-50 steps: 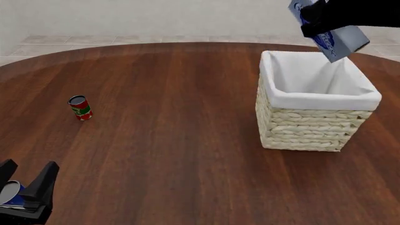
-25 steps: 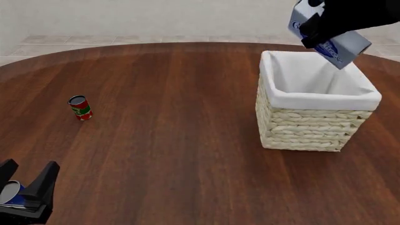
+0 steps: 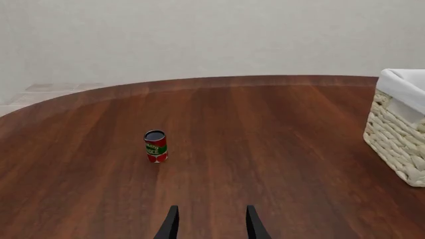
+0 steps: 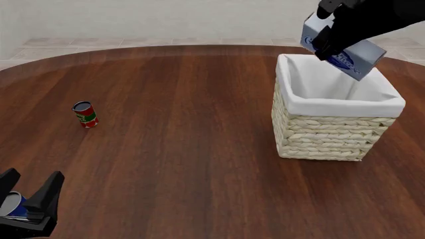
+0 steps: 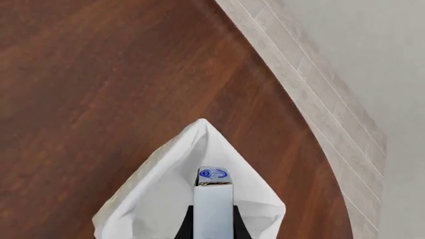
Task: Pick up the cream cheese box, and put it in the basket.
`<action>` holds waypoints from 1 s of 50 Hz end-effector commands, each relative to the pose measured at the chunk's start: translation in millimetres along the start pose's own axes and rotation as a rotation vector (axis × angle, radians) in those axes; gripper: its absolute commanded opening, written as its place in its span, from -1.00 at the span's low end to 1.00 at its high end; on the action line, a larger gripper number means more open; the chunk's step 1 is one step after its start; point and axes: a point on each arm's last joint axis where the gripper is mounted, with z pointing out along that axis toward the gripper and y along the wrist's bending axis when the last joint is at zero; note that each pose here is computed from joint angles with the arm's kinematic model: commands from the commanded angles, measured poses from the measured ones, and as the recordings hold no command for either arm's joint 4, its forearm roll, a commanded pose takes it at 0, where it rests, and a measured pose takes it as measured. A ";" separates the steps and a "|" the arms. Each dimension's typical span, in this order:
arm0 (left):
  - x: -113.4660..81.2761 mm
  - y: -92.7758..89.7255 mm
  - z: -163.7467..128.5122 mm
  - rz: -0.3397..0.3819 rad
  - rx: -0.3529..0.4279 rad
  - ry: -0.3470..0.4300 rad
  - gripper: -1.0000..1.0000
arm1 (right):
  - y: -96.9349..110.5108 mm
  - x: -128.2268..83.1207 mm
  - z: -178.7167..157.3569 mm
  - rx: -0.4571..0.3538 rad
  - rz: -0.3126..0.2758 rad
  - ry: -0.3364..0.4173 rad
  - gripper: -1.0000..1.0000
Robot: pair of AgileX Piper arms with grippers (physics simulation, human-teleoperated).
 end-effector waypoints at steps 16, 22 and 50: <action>0.2 0.5 1.7 0.005 -0.008 0.008 1.00 | -0.4 20.2 35.0 -0.041 -0.069 0.088 -1.00; 0.3 0.3 2.1 0.007 -0.005 0.010 1.00 | -1.0 26.2 34.2 -0.041 -0.080 0.100 -1.00; 0.4 0.2 3.0 0.009 -0.004 0.015 1.00 | 4.2 36.2 44.1 -0.049 -0.087 0.114 -1.00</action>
